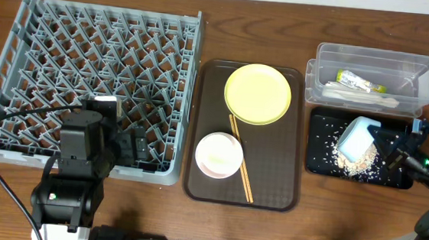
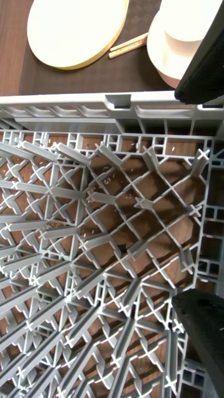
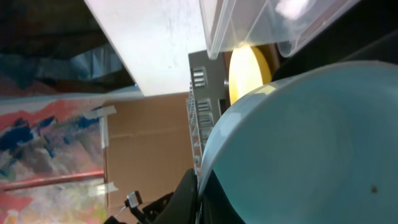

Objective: Sort waste into correct bins and load items into the dishwasher
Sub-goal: 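Tip the blue bowl over the black tray to dump the rice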

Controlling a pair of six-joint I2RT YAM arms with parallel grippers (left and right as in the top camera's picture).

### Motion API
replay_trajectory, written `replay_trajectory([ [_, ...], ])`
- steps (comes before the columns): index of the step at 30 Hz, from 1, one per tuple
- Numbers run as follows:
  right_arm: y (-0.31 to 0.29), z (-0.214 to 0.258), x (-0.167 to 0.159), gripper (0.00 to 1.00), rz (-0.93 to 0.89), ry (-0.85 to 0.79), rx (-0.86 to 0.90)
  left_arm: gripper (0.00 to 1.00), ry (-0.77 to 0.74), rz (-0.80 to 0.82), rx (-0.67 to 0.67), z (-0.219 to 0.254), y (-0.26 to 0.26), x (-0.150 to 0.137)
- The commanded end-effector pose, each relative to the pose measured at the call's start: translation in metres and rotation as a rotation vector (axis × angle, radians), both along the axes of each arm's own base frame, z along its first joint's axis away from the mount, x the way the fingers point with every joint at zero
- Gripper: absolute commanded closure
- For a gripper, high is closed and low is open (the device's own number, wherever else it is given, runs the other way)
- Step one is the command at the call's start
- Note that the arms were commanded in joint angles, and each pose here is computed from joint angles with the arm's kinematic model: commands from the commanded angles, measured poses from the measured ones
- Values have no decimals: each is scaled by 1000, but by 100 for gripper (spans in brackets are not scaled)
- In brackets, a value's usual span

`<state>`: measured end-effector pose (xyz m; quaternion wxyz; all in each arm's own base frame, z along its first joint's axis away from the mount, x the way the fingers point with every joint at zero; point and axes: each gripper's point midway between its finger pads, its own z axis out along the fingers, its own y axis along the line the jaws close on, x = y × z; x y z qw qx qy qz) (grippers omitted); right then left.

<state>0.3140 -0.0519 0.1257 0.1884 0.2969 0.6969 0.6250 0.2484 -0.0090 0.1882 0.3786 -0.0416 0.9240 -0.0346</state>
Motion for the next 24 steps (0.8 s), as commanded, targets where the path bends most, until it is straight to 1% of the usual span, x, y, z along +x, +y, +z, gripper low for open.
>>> replay_trajectory([
  [1,10,3,-2,99,49,-12,-92,2,-25,10,-8,10,1,3],
  [2,11,-8,-5,99,62,78,-130,2,-25,10,-8,10,1,3],
  [3,12,-12,-6,99,72,102,-157,2,-25,10,-8,10,1,3],
  [6,24,10,-9,99,119,25,-249,2,-25,10,-8,10,1,3],
  [9,38,54,-7,99,149,-122,-370,2,-25,10,-8,10,1,3],
  [11,50,73,-7,99,181,-189,-447,2,-25,10,-8,10,1,3],
  [14,72,90,-6,99,250,-285,-595,2,-25,10,-8,10,1,3],
  [15,89,92,-5,99,301,-326,-685,2,-24,10,-8,9,1,3],
  [21,145,78,12,99,433,-388,-908,2,-24,10,-8,9,1,3],
  [24,176,75,21,99,475,-468,-1036,2,-24,10,-8,9,1,3],
])
